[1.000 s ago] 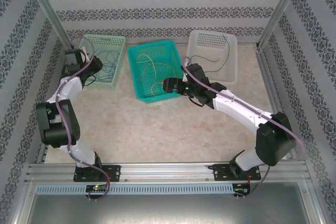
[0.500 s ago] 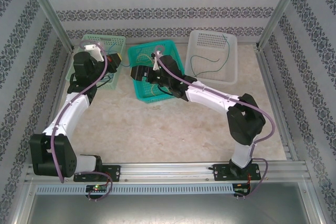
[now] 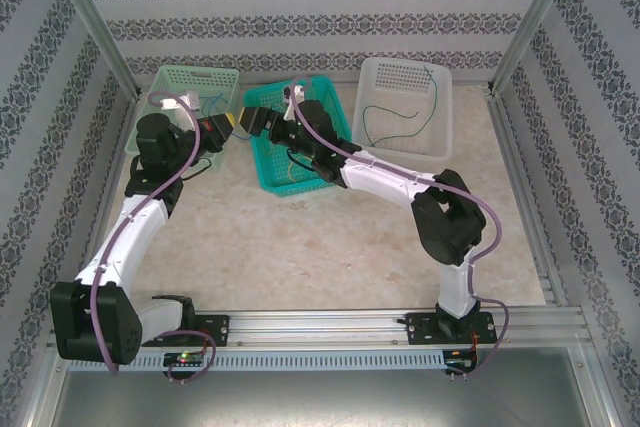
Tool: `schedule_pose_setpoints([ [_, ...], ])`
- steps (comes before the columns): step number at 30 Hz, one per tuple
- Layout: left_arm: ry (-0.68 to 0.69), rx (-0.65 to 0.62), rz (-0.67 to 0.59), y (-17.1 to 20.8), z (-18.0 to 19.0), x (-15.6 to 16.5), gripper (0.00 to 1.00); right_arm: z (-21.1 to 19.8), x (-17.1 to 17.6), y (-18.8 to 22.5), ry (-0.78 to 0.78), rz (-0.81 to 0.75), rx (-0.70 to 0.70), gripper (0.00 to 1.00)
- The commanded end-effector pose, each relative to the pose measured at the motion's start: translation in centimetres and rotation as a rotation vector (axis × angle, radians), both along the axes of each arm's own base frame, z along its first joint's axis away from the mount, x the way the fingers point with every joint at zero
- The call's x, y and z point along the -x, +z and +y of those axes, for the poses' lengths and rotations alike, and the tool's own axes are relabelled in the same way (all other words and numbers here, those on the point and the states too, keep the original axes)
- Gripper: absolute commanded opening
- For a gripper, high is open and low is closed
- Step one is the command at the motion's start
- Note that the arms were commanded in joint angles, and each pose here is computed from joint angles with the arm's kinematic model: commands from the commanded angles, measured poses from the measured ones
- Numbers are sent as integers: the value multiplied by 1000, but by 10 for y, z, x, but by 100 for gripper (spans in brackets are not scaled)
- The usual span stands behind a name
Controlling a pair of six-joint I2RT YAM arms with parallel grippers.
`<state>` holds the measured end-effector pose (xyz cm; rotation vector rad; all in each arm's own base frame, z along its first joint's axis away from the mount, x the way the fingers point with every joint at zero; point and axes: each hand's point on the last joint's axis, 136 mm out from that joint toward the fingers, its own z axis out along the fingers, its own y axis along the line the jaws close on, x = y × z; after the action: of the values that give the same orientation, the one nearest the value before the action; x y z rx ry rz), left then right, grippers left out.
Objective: Untangle the cables
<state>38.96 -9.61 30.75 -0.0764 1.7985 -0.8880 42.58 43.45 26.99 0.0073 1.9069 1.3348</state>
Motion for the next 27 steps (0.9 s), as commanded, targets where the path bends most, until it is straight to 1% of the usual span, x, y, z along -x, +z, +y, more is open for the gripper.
schedule_pose_setpoints([
  [1, -21, 1, -50, 12, -6, 9, 0, 5, -13, 26, -5, -12, -117, 61],
  [3, -3, -9, -63, 15, -3, 10, 0, 3, -17, 17, -29, 43, -131, 25],
  [5, 18, -16, -76, 18, 1, 11, 0, -6, -21, 6, -77, 89, -164, 7],
  [6, 36, -18, -82, 19, 3, 11, 0, -12, -23, 3, -106, 111, -204, 3],
  [8, 70, -12, -105, 23, 8, 12, 0, -21, -26, -2, -144, 139, -293, 2],
  [11, 111, 17, -147, 29, 14, 11, 0, -23, -29, -2, -150, 182, -440, 0],
  [15, 169, 82, -196, 37, 23, 11, 1, -19, -37, -7, -163, 272, -714, 0],
  [18, 251, 110, -259, 47, 36, 17, 1, -11, -36, -12, -161, 339, -876, 0],
  [21, 328, 105, -320, 58, 50, 26, 0, -1, -29, -16, -160, 399, -957, 0],
  [23, 353, 109, -352, 66, 55, 30, 1, 10, -22, -18, -147, 438, -980, 0],
  [24, 356, 111, -362, 69, 55, 31, 1, 15, -20, -16, -135, 447, -985, 4],
  [26, 354, 112, -367, 72, 55, 31, 1, 21, -17, -11, -114, 437, -981, 7],
  [27, 354, 111, -368, 73, 55, 30, 1, 21, -15, -6, -109, 414, -972, 14],
])
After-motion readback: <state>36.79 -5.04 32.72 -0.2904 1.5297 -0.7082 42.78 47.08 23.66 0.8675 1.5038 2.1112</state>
